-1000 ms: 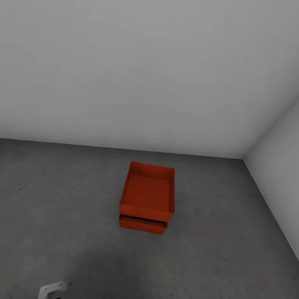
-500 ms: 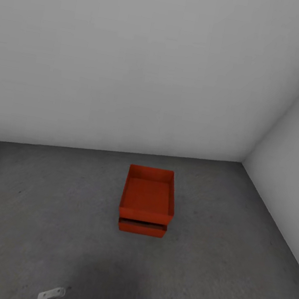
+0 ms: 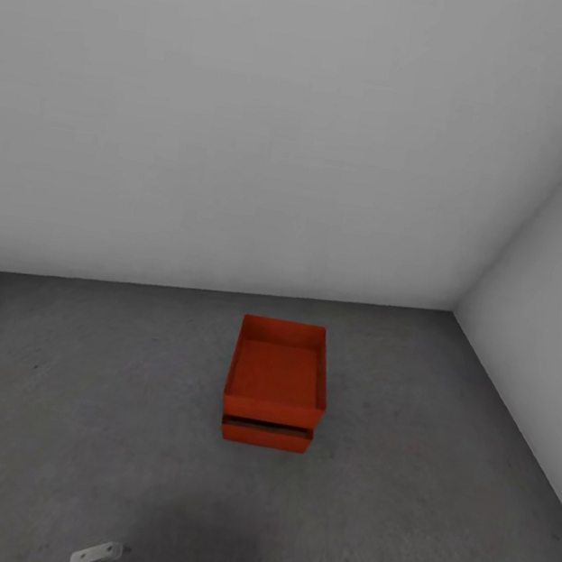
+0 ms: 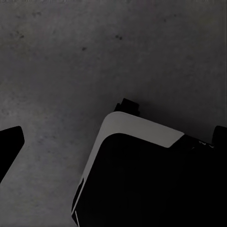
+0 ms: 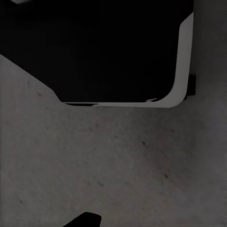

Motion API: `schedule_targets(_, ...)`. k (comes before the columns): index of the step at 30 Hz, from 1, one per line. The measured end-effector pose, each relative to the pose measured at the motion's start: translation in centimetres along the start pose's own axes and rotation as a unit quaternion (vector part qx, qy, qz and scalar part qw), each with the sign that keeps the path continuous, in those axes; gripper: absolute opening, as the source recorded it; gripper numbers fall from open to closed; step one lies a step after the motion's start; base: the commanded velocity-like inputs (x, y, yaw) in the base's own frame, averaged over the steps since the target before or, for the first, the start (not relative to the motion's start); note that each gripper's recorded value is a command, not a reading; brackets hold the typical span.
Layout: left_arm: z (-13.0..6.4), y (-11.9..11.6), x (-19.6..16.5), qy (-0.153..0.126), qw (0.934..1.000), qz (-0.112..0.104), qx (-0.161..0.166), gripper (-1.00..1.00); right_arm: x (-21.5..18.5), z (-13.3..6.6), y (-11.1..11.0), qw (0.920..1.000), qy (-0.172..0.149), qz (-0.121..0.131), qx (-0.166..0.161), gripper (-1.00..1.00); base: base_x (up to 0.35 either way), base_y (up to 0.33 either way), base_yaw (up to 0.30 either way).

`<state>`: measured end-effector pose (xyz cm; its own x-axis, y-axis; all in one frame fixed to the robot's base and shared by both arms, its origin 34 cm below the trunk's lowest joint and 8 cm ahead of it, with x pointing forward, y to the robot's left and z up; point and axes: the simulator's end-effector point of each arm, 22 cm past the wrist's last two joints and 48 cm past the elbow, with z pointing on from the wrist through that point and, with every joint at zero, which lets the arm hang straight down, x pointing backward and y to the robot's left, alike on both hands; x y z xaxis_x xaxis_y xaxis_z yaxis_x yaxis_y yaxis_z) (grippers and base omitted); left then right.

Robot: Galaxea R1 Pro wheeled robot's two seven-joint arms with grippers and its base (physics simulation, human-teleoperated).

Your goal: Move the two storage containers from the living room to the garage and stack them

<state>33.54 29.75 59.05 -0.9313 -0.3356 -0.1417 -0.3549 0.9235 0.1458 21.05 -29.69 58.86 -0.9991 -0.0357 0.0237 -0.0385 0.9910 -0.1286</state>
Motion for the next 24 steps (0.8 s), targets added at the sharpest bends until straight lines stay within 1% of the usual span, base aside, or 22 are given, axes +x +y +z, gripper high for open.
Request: schedule_targets(24,-0.7,-0.4,-1.4,-0.015,0.9999,-0.002,0.006,1.0,-1.1,-0.4,-0.1,0.9999,-0.016,0.0,0.0,1.0,0.0,0.0,0.0)
